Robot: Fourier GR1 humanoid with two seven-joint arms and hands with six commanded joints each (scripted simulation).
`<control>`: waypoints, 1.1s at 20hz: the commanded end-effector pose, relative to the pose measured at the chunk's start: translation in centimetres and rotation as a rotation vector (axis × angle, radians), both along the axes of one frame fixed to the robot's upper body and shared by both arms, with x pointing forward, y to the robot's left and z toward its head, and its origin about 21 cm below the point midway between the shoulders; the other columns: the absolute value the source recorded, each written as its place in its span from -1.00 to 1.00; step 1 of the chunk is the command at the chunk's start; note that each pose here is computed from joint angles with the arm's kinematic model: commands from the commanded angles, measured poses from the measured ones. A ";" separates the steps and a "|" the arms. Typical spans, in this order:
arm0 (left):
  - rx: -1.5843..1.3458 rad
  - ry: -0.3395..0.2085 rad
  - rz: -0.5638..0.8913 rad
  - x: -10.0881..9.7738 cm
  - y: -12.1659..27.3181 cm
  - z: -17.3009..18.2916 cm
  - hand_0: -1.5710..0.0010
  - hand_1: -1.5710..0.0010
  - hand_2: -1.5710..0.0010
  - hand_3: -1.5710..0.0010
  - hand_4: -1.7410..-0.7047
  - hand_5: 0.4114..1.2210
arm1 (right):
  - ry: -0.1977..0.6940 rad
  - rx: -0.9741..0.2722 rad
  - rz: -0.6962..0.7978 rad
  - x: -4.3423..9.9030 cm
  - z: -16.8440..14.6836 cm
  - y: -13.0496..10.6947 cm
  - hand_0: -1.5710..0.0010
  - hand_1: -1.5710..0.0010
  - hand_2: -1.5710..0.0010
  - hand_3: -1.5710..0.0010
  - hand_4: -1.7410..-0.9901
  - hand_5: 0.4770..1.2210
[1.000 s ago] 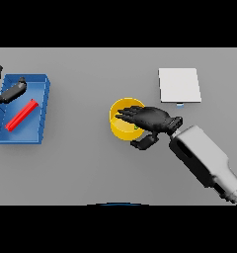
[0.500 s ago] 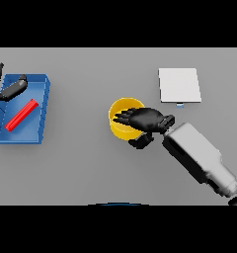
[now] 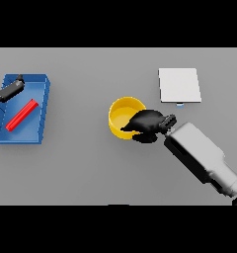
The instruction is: Pick up the red beaker and tilt it to pour out 1 green nut into yellow bowl. Pick up the yellow bowl and place it on the metallic measuring scale.
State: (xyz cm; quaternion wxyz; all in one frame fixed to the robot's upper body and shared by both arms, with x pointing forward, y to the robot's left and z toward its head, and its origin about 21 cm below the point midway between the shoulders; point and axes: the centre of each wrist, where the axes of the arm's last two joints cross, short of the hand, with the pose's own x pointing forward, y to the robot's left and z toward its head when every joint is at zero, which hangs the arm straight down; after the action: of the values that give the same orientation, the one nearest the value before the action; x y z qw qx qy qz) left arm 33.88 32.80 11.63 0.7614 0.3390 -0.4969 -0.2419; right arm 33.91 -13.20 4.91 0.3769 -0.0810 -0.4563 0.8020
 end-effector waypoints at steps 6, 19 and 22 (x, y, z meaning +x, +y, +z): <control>-0.007 -0.002 -0.011 -0.2 -0.4 -0.1 1.00 1.00 1.00 1.00 0.81 -0.23 | -0.006 -0.002 -0.014 0.0 0.9 -0.3 -0.91 -0.90 -0.85 -0.50 -0.94 0.95; -0.005 -0.007 -0.021 -0.2 -0.5 0.4 1.00 1.00 1.00 1.00 0.80 -0.23 | -0.137 -0.006 -0.115 0.9 9.1 -2.4 -0.99 -0.99 -0.98 -0.59 -0.95 1.00; 0.014 -0.016 -0.012 -0.1 -0.5 0.6 1.00 1.00 1.00 1.00 0.82 -0.23 | -0.168 0.007 -0.095 1.9 10.5 -2.5 -1.00 -1.00 -0.99 -0.58 -0.94 1.00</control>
State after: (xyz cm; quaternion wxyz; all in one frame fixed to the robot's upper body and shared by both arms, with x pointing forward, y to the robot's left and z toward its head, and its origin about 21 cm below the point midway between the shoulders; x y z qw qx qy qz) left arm 33.83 32.32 12.28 0.7534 0.3433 -0.5034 -0.2471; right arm 35.79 -15.68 15.39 0.3750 -0.1689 -0.4850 0.7717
